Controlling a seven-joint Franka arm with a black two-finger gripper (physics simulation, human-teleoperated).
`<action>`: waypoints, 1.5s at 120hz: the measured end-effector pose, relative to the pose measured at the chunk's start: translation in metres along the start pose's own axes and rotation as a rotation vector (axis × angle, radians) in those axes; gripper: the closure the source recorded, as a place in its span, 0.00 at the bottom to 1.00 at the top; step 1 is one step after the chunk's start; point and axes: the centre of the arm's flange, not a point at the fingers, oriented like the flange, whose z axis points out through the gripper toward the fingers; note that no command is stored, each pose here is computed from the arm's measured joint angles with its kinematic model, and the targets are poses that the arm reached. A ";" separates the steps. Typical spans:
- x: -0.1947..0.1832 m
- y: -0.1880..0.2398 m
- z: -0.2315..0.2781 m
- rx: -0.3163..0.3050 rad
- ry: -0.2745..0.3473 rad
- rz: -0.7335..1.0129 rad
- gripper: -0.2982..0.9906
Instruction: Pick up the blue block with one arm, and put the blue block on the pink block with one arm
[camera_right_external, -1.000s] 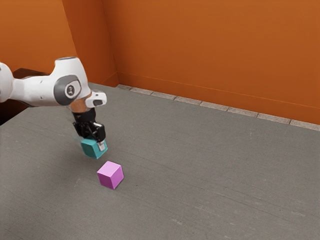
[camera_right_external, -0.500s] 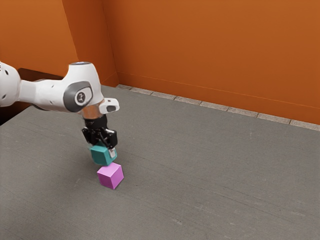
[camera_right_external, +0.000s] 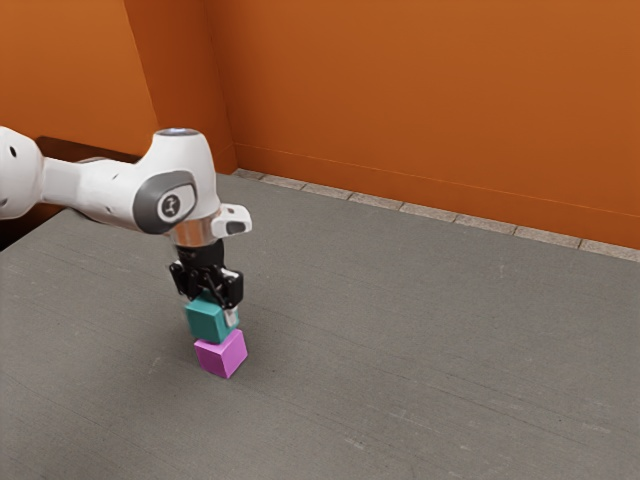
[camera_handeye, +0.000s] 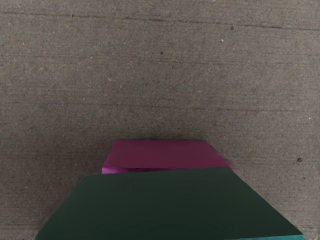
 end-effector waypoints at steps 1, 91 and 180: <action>0.000 0.000 0.000 0.001 0.000 0.000 0.49; -0.007 0.009 0.006 0.032 -0.012 -0.006 0.34; -0.058 0.036 -0.125 0.141 0.134 -0.029 0.23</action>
